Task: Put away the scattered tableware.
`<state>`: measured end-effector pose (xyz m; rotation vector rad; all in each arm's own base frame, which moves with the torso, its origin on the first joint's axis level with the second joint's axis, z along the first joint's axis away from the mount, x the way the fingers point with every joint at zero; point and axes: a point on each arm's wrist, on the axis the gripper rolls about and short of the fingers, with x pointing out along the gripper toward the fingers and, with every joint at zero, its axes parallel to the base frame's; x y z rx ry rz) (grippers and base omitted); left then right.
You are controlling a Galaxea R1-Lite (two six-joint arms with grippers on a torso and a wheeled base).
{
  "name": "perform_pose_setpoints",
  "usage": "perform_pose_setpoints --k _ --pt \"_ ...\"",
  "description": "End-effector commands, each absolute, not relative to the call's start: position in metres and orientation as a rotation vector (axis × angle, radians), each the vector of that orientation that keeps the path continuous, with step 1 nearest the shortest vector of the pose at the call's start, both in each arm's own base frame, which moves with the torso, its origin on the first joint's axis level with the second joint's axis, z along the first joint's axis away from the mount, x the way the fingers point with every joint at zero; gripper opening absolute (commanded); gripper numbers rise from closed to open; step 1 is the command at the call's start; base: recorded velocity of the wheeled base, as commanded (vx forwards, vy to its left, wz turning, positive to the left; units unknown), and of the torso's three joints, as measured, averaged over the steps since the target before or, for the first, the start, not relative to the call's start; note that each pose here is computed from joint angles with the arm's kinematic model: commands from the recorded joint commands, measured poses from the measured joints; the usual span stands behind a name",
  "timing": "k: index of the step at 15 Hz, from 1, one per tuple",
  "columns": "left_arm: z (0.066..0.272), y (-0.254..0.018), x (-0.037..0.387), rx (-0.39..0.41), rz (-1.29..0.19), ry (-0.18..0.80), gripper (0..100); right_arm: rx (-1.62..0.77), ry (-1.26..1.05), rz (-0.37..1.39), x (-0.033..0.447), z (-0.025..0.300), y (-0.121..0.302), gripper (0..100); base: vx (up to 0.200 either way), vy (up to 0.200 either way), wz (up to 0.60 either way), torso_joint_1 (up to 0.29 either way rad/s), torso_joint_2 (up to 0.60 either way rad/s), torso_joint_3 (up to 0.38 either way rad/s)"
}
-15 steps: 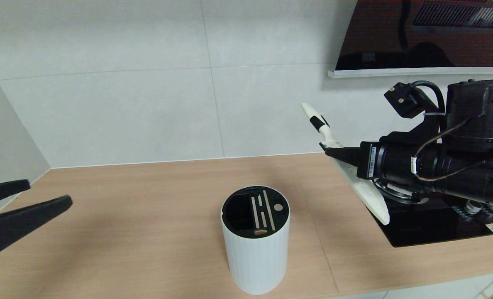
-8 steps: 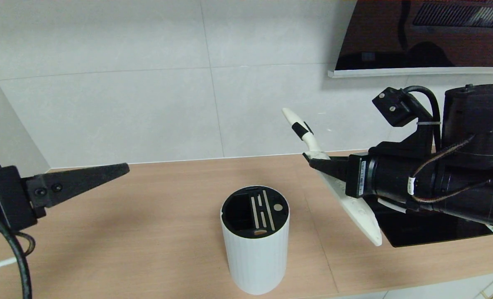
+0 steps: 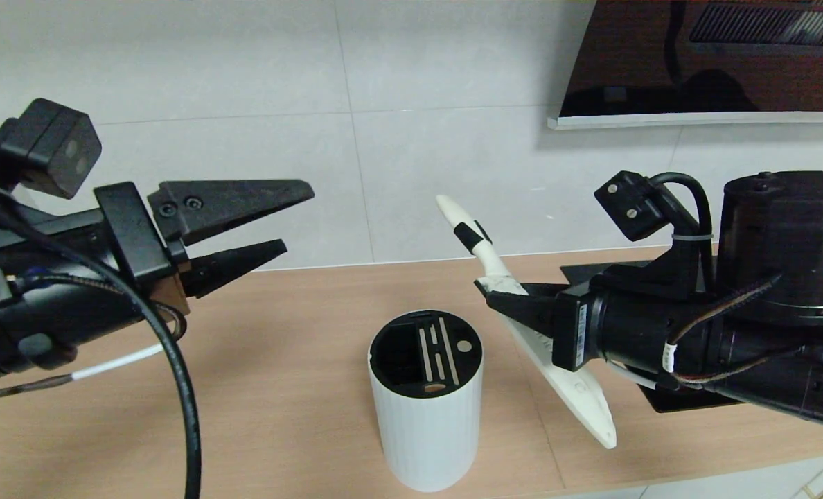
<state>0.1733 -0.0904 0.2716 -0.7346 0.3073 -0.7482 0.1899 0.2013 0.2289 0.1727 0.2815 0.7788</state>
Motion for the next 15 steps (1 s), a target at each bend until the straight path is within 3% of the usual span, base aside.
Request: perform_pose_setpoints --k 1,3,8,10,15 --pt "0.266 -0.099 0.180 -0.792 -0.769 0.332 100 0.167 0.293 0.788 0.188 0.223 0.206 0 0.000 0.000 0.00 0.000 0.00 0.000" --pt "0.264 -0.106 0.183 -0.839 -0.796 0.343 100 0.166 0.293 0.804 0.184 0.224 0.213 0 0.000 0.000 0.00 0.000 0.00 0.000" --pt "0.246 -0.131 0.194 -0.836 -0.808 0.453 100 0.200 0.260 0.838 0.175 0.224 0.230 0 0.000 0.000 0.00 0.000 0.00 0.000" --pt "0.244 -0.136 0.196 -0.877 -0.810 0.486 100 0.193 0.269 0.848 0.171 0.221 0.237 0 0.000 0.000 0.00 0.000 0.00 0.000" --pt "0.239 -0.151 0.200 -0.929 -0.811 0.496 100 0.240 0.289 0.875 0.164 0.224 0.244 0 0.000 0.000 0.00 0.000 0.00 0.000"
